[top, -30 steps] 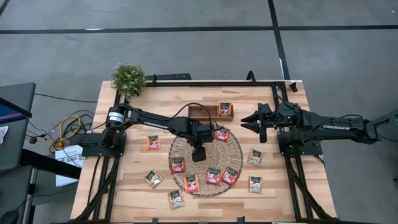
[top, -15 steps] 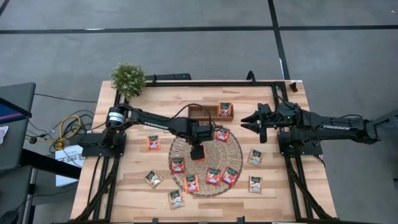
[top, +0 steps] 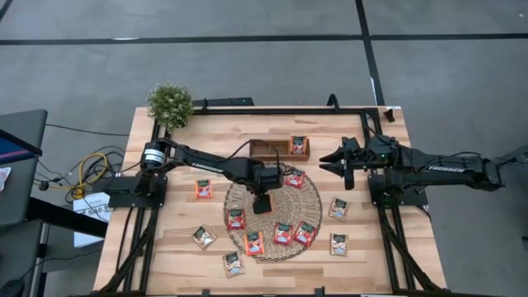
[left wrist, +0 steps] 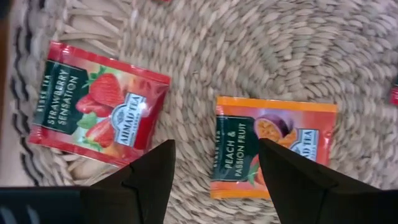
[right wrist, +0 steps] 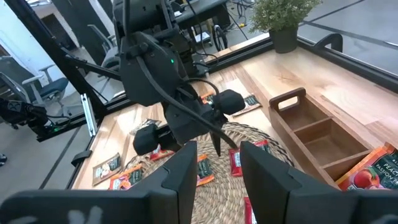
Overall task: Pick & Place Tea
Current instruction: Put the orange tea bag into the right section of the wooden organizer
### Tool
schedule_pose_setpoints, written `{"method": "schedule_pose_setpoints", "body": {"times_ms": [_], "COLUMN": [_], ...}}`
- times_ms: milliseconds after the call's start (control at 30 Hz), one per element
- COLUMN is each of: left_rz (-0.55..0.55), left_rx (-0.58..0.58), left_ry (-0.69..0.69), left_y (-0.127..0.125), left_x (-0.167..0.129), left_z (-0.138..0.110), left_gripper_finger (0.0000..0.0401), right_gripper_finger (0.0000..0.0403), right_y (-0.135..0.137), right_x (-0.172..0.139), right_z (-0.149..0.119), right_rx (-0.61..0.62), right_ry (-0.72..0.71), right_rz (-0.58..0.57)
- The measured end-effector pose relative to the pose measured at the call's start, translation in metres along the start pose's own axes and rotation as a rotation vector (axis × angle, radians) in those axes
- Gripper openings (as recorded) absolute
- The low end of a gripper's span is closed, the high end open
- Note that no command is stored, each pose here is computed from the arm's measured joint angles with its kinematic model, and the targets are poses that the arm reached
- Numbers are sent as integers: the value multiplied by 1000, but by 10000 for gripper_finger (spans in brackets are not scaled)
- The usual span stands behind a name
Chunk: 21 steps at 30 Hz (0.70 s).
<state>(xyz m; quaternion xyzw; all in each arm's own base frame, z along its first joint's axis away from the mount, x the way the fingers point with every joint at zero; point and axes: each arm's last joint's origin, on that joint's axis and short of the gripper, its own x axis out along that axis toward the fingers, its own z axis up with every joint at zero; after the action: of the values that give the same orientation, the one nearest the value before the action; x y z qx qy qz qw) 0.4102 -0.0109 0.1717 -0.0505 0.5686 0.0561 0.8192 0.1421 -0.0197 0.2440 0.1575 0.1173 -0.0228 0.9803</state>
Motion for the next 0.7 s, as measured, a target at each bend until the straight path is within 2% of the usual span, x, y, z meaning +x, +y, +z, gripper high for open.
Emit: {"method": "schedule_pose_setpoints", "body": {"times_ms": [233, 700], "left_rz": [57, 14], "left_rx": [9, 27], "left_ry": [0, 50], "left_y": [0, -9], "left_x": [6, 23], "left_z": [-1, -6], "left_gripper_finger": [223, 223], "right_gripper_finger": [113, 113], "right_y": [0, 0], "right_x": [0, 0], "right_z": [0, 0], "right_rx": [0, 0], "right_ry": [0, 3], "right_rz": [0, -1]}}
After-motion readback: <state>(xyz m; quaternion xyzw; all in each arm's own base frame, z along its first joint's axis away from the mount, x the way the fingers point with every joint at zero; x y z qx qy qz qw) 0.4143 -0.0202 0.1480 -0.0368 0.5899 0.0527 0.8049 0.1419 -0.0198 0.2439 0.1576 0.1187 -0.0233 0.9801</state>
